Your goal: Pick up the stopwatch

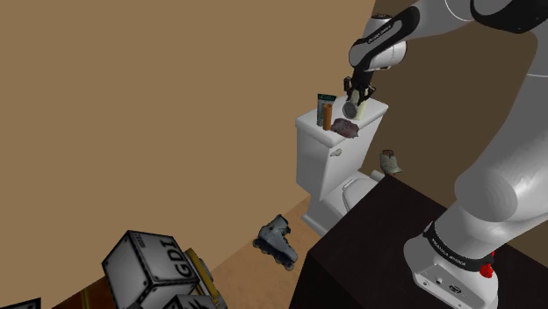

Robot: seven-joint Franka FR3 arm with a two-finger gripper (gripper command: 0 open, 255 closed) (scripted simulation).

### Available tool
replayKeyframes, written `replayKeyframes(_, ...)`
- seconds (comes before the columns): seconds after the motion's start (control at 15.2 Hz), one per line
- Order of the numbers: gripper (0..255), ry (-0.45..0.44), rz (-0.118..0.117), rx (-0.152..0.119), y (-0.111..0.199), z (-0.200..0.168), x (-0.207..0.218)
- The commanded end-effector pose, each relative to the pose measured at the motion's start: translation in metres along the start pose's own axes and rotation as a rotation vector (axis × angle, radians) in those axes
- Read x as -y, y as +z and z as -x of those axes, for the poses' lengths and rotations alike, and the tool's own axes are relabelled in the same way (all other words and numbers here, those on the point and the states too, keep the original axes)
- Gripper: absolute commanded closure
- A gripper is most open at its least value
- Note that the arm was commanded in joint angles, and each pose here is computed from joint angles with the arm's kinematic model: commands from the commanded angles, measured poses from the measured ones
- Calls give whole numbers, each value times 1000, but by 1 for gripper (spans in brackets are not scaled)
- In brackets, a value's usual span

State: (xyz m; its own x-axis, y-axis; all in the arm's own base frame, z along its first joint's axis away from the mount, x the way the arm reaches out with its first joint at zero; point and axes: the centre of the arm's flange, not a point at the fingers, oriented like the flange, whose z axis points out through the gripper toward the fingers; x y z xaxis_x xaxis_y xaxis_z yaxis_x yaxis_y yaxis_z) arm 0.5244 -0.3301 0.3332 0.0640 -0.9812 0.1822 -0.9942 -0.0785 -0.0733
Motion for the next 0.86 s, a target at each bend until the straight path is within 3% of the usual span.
replayKeyframes(0.0,255,0,1,1,-10,-3,0)
replayKeyframes(0.79,255,0,1,1,-63,-13,4)
